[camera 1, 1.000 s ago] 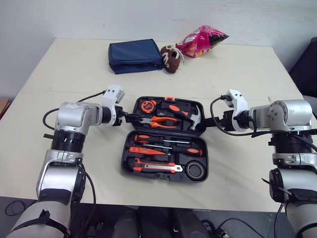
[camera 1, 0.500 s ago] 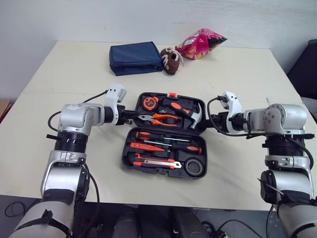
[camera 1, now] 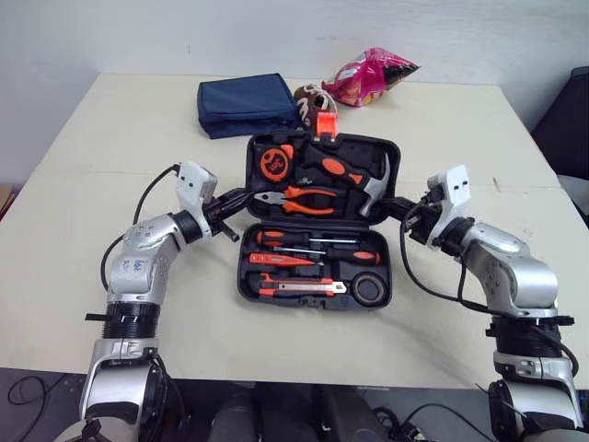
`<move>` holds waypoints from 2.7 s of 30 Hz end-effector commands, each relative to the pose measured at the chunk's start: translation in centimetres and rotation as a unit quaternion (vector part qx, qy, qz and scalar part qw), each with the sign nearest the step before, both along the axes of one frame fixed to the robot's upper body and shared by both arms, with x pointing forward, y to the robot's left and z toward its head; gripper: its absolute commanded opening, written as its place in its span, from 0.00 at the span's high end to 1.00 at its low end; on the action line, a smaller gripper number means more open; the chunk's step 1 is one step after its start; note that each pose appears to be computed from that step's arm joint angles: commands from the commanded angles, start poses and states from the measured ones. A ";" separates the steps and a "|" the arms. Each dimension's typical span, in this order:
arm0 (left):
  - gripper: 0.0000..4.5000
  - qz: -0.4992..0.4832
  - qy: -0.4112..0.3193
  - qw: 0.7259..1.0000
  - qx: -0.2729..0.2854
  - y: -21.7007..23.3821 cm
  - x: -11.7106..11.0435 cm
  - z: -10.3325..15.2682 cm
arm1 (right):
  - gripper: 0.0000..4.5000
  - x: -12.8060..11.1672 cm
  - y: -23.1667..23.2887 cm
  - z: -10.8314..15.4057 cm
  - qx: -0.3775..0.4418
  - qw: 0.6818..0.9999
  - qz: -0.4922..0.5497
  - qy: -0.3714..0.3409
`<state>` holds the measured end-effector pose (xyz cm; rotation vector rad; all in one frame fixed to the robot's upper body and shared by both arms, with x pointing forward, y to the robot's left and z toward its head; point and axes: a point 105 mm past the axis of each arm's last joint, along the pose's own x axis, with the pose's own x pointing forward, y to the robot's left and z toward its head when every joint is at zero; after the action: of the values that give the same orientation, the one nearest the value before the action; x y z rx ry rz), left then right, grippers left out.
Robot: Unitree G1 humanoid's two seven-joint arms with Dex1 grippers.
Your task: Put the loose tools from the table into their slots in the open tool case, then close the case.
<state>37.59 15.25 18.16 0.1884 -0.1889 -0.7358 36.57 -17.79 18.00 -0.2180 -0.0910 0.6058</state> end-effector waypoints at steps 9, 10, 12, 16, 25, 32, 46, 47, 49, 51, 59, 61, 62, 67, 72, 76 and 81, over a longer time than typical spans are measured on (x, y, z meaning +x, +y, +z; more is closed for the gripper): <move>1.00 0.038 -0.260 0.930 0.258 1.5 -3.0 -2.2 | 1.00 -3.8 0.5 -3.4 -0.270 0.929 0.073 -0.242; 1.00 0.043 -0.259 0.928 0.265 1.9 -3.2 -2.7 | 1.00 -4.2 0.5 -4.0 -0.283 0.924 0.078 -0.247; 1.00 0.045 -0.245 0.934 0.256 2.5 -3.5 -3.3 | 1.00 -4.8 0.6 -4.5 -0.289 0.918 0.082 -0.257; 0.64 0.057 -0.231 0.940 0.245 3.8 -4.3 -3.3 | 0.72 -5.7 -0.2 -5.0 -0.284 0.922 0.083 -0.251; 0.13 0.107 -0.023 0.971 0.215 14.3 -7.4 -4.5 | 0.25 -10.5 -6.7 -5.7 -0.322 0.931 0.090 -0.144; 0.52 0.011 -0.003 0.984 0.179 9.1 -4.1 -2.6 | 0.66 -14.2 -3.4 -6.9 -0.179 0.959 0.202 0.082; 0.99 -0.055 0.058 0.986 0.145 -1.7 4.6 -2.9 | 1.00 -14.4 2.4 -11.0 -0.162 0.931 0.261 0.196; 0.99 -0.067 0.067 0.985 0.147 -2.4 4.6 -3.3 | 1.00 -13.9 2.5 -11.0 -0.163 0.934 0.256 0.189; 0.99 -0.101 0.075 0.975 0.181 -3.3 4.2 -4.4 | 1.00 -12.7 2.5 -10.8 -0.164 0.943 0.234 0.168; 0.99 -0.130 0.079 0.971 0.186 -3.8 3.6 -4.8 | 1.00 -11.5 2.2 -10.6 -0.168 0.952 0.209 0.147; 0.99 -0.210 0.092 0.954 0.192 -1.3 -0.3 -5.3 | 1.00 -5.9 1.4 -10.0 -0.230 0.962 0.130 0.070; 0.99 -0.220 0.085 0.953 0.189 -0.9 -1.4 -5.1 | 1.00 -4.7 1.6 -9.5 -0.235 0.962 0.126 0.055; 0.99 -0.225 0.084 0.954 0.180 -0.8 -2.2 -5.0 | 1.00 -4.1 1.6 -9.3 -0.240 0.962 0.125 0.049; 0.99 -0.210 0.075 0.959 0.175 -0.5 -4.0 -4.9 | 1.00 -1.9 1.8 -8.4 -0.248 0.962 0.110 0.024; 0.99 -0.109 0.054 0.979 0.162 3.6 -3.9 -2.3 | 1.00 -2.6 -1.0 -7.8 -0.247 0.964 0.087 0.035; 0.99 -0.169 0.036 0.975 0.136 2.0 -5.9 0.4 | 1.00 -4.4 -2.5 -5.8 -0.231 0.969 0.082 0.011; 0.99 -0.247 0.013 0.962 0.113 -3.1 -6.9 2.3 | 1.00 -6.2 -2.2 -1.4 -0.154 0.984 0.089 -0.024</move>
<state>31.53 14.46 19.23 0.3337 -0.0723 -1.1808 30.95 -20.51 12.95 -0.5635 0.0424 0.7836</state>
